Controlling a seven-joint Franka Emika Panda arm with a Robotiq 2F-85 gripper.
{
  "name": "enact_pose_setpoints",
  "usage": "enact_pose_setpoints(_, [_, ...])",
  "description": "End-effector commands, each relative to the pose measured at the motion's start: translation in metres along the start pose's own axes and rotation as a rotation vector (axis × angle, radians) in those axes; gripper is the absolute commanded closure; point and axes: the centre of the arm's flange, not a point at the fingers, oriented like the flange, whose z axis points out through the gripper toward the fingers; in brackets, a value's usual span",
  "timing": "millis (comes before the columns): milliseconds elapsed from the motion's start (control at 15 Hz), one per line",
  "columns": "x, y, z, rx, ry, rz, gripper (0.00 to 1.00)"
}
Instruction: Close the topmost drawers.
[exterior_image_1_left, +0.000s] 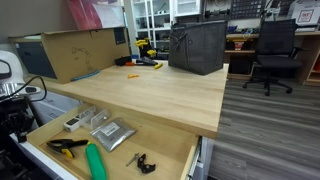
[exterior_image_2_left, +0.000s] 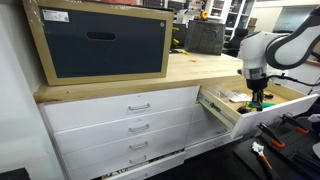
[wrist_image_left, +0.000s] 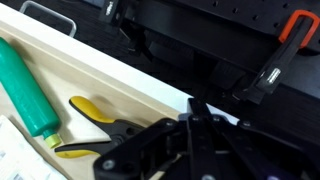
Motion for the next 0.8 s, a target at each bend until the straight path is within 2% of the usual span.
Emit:
enact_pose_setpoints(0, [-0.066, -0.014, 0.023, 0.005, 0.019, -0.013, 1.00])
enact_pose_setpoints(200, [-0.070, -0.022, 0.011, 0.025, 0.020, -0.026, 1.00])
enact_pose_setpoints(600, [-0.074, -0.050, -0.007, 0.123, -0.052, -0.056, 1.00])
enact_pose_setpoints(733, [-0.079, -0.058, -0.012, 0.125, -0.062, -0.057, 1.00])
